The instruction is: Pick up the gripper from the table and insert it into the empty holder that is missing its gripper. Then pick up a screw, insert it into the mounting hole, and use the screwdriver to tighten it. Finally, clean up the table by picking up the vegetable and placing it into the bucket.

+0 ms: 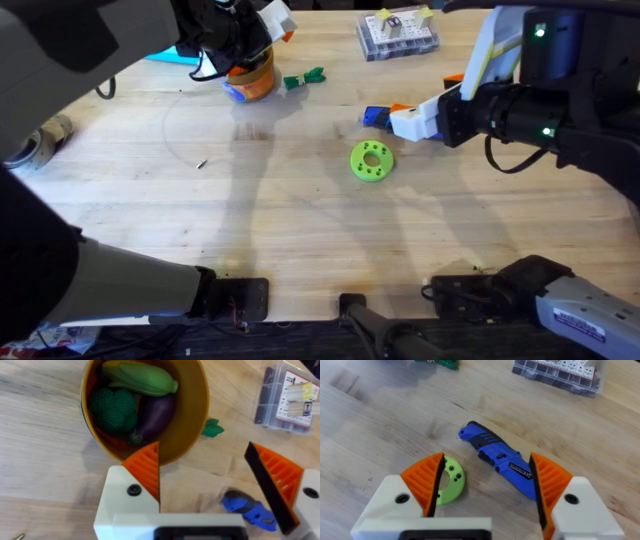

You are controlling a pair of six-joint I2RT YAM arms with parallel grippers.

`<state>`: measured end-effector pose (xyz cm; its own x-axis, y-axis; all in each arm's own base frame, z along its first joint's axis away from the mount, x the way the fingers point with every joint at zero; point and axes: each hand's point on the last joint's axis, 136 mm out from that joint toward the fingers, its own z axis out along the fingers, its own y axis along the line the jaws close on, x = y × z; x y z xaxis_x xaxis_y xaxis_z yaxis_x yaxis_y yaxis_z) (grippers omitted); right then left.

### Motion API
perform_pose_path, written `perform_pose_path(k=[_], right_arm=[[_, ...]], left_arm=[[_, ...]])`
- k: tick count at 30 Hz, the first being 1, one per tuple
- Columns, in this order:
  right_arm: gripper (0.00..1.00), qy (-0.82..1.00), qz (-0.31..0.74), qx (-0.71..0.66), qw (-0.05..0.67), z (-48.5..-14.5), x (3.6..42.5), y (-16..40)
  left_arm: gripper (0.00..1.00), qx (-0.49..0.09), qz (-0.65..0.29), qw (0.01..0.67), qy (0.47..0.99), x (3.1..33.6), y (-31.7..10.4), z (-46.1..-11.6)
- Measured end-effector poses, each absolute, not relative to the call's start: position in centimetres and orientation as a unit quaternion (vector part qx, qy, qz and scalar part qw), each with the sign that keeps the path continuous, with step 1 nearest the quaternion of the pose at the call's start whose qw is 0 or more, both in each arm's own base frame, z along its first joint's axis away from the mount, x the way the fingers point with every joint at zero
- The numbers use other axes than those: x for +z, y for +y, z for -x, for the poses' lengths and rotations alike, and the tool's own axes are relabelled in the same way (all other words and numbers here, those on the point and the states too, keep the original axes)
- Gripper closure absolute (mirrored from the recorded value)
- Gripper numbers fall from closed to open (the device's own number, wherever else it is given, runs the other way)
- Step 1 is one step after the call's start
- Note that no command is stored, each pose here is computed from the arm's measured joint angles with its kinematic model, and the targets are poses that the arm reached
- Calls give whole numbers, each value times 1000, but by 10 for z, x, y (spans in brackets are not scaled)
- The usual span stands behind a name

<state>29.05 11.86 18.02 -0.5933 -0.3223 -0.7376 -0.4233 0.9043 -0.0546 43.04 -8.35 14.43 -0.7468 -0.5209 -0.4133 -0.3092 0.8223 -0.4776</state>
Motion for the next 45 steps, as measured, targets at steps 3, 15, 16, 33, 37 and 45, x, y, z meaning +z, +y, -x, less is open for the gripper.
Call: perform_pose_path(k=[3, 15, 16, 33, 37, 45], right_arm=[[32, 892, 210, 62, 395, -289, 178, 118], [32, 892, 210, 62, 395, -289, 178, 118], [32, 892, 210, 63, 395, -289, 178, 118], [32, 892, 210, 62, 395, -289, 178, 118], [32, 892, 210, 63, 395, -289, 178, 118], [32, 892, 210, 62, 395, -289, 178, 118]], left_arm=[[6, -195, 223, 276, 914, 145, -84, -431], [6, -173, 109, 312, 928, 166, -89, -443], [6, -170, 97, 320, 927, 171, -89, -445], [6, -117, -323, 384, 857, 208, -204, -416], [6, -89, -335, 375, 860, 191, -193, -428], [6, -66, -335, 323, 883, 133, -178, -444]])
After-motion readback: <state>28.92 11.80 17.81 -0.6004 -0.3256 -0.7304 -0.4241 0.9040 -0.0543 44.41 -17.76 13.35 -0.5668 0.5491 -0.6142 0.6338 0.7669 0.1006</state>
